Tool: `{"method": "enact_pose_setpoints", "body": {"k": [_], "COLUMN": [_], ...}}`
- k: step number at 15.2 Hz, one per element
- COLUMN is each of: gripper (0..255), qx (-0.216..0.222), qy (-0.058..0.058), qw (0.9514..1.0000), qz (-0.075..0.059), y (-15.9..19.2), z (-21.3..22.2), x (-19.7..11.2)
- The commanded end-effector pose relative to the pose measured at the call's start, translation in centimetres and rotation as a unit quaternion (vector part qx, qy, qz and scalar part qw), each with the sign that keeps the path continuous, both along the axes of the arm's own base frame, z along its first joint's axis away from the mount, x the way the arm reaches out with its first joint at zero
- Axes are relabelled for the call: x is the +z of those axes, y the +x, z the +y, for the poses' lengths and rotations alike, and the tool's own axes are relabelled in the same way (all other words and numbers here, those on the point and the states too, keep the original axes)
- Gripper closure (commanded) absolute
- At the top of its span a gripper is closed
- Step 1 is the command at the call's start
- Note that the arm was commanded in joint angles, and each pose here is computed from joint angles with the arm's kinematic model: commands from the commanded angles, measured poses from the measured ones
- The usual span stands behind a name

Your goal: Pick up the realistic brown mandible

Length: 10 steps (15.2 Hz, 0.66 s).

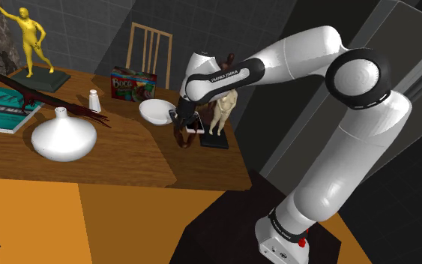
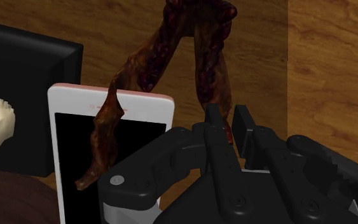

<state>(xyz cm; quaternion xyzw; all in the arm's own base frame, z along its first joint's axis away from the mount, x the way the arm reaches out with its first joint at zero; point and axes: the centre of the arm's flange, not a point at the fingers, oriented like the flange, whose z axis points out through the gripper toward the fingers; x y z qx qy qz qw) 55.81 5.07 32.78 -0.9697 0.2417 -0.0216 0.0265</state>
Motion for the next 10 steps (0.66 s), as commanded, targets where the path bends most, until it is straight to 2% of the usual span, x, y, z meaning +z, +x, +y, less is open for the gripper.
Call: {"method": "enact_pose_setpoints", "body": {"k": [1, 8, 10], "gripper": [255, 255, 255], "qx": [0.000, 0.000, 0.000], "qy": [0.000, 0.000, 0.000], "qw": [1.0000, 1.0000, 1.0000], "qz": [0.000, 0.000, 0.000], "y": [0.0, 0.0, 0.0], "z": [0.1, 0.1, 0.1], "x": [1.2, 4.9, 4.9]}}
